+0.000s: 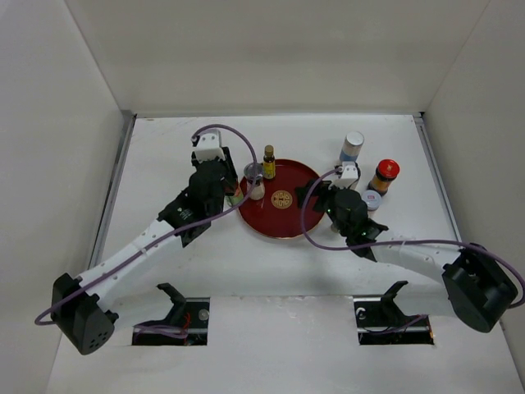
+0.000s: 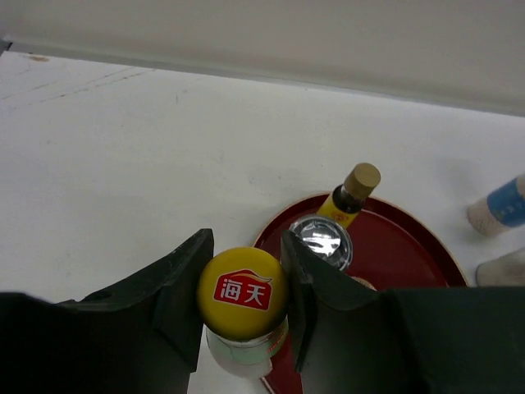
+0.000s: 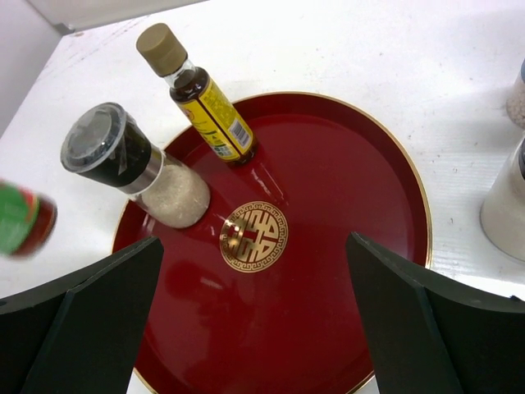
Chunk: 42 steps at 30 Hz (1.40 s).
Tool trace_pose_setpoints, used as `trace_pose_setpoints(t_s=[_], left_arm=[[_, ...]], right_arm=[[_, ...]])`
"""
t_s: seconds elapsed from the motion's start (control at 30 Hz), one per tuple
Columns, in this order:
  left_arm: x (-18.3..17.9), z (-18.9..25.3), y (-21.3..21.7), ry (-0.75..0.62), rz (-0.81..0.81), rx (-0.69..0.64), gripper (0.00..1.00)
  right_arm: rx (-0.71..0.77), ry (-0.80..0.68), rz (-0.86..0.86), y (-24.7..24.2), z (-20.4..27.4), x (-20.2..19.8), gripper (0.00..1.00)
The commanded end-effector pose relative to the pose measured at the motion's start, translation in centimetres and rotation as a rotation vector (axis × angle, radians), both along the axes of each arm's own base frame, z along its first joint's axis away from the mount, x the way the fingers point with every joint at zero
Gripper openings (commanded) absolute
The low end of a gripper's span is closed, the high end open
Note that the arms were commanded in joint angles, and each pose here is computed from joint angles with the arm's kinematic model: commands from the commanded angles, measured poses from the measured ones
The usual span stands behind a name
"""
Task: Organize the condiment bottles
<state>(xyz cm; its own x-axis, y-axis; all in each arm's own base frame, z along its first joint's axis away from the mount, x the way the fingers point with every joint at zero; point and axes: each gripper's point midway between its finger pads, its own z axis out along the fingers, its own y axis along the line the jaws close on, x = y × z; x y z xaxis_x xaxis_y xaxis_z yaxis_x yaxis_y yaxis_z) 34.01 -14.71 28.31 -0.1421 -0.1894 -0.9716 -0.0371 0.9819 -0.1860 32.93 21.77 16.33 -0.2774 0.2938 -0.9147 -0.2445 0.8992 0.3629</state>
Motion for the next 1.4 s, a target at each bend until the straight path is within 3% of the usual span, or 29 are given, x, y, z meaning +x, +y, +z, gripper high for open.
trace_pose_setpoints(t_s=[0.0, 0.13, 0.37, 0.43, 0.6, 0.7, 0.77, 0.87, 1.0, 1.17, 1.27, 1.37], left_arm=[[-0.8, 1.8, -0.6, -0.056, -0.018, -0.024, 0.14], [-1.3, 1.2, -3.5, -0.055, -0.085, -0.037, 0.14], [-0.5, -0.2, -8.1, -0.055, -0.158, -0.033, 0.14], [-0.2, -0.9, -8.7, -0.046, -0.163, -0.024, 0.14], [0.3, -3.9, -9.2, -0.017, -0.163, 0.002, 0.14], [0.2, -6.0, -9.3, 0.005, -0.166, 0.021, 0.16], [-0.2, -7.1, -9.4, 0.022, -0.173, 0.033, 0.19], [-0.6, -8.3, -9.2, 0.032, -0.173, 0.046, 0.32], [-1.0, -8.4, -8.9, 0.022, -0.172, 0.030, 0.59], [-1.8, -7.3, -9.5, -0.001, -0.197, 0.007, 0.86], [-2.4, -6.0, -9.4, -0.028, -0.209, -0.022, 0.94], [-3.1, -4.7, -8.8, -0.063, -0.212, -0.059, 1.00]], right_arm=[[0.070, -0.080, 0.015, 0.7, 3.3, 0.1, 1.00], [0.073, -0.085, 0.007, 0.4, 3.5, 0.1, 0.88], [0.080, -0.089, 0.007, 0.3, 3.8, 0.0, 0.32], [0.082, -0.098, 0.007, 0.2, 4.1, -0.1, 0.26], [0.088, -0.108, -0.006, -0.2, 4.4, -0.2, 0.22], [0.096, -0.128, -0.030, -0.7, 5.0, -0.2, 0.28], [0.106, -0.157, -0.037, -1.0, 6.0, -0.5, 0.46], [0.096, -0.193, -0.046, -1.7, 7.9, -1.5, 0.77], [0.048, -0.152, -0.182, -5.4, 8.8, -2.9, 0.97], [-0.068, -0.045, -0.369, -10.9, 6.1, -5.0, 1.00], [-0.106, 0.039, -0.373, -11.7, 3.6, -6.3, 0.94], [-0.156, 0.111, -0.340, -11.4, 1.5, -6.8, 0.95]])
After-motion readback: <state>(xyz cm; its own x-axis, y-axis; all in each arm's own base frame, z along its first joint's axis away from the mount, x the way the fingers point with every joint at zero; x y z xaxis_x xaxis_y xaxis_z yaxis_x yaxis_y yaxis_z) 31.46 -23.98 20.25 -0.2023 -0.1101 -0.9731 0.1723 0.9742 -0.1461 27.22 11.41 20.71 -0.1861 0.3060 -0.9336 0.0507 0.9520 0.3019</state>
